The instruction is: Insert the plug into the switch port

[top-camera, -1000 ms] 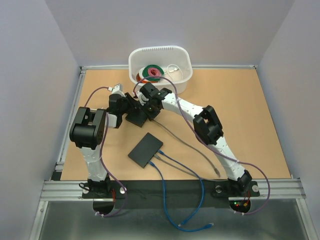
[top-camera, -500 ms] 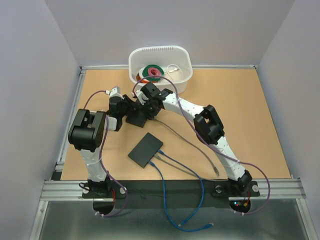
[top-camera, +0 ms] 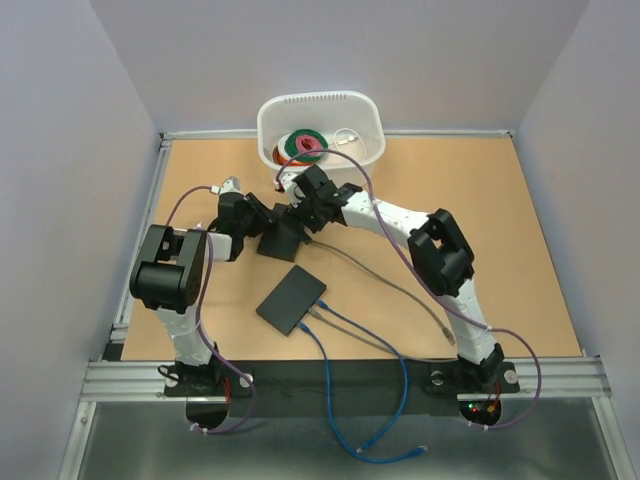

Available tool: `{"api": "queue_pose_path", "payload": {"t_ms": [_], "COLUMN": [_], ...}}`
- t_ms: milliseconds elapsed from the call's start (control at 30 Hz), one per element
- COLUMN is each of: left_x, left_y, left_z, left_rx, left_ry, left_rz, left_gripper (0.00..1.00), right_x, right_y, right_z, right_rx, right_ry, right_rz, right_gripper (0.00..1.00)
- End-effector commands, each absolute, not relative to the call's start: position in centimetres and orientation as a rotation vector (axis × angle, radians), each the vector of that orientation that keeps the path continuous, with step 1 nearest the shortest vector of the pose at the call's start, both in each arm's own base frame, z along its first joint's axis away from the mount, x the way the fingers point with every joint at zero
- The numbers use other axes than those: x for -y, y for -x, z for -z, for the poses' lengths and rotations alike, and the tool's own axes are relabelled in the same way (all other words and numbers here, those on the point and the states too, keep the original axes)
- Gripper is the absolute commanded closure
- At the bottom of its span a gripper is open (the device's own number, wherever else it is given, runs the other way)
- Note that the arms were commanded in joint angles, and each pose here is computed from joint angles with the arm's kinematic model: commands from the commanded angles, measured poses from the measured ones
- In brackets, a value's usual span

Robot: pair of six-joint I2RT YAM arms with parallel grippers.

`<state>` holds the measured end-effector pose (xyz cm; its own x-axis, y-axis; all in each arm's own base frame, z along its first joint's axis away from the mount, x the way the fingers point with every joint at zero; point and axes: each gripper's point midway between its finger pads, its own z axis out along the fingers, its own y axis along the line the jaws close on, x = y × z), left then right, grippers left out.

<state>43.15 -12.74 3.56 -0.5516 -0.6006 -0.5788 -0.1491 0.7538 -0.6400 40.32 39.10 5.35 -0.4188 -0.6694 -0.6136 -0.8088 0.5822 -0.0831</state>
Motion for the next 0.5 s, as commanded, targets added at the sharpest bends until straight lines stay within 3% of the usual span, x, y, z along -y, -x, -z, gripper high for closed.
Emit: {"api": "queue_pose_path", "payload": {"t_ms": [0, 67, 167, 300, 467], "left_x": [14.4, 14.5, 14.6, 14.7, 13.1], "left_y": [-38.7, -39.1, -39.7, -40.6, -41.8], "left_z": [0.0, -0.3, -1.1, -3.2, -6.6], "left_rx": [-2.353, -2.35, -2.339, -2.315, -2.264], "left_ry": [0.549, 0.545, 0.534, 0.511, 0.512], "left_rz": [0.687, 0.685, 0.693, 0.7, 0.656], "left_gripper": [0.54, 0.54, 0.54, 0.54, 0.53], "right_x": [-41.1, -41.4, -42.7, -45.6, -46.0], "right_y": [-40.4, -37.6, -32.3, -23.8, -17.5], "right_z": [-17.2, -20.6, -21.7, -19.6, -14.7], "right_rx": [-1.966, -1.932, -1.932, -1.997, -2.166], "right_ry": [0.96, 0.936, 0.951, 1.007, 0.964], "right_rz": [-0.436, -0.534, -0.605, -0.706, -0.72], "right_gripper": [0.08, 0.0, 0.0, 0.01, 0.07]}}
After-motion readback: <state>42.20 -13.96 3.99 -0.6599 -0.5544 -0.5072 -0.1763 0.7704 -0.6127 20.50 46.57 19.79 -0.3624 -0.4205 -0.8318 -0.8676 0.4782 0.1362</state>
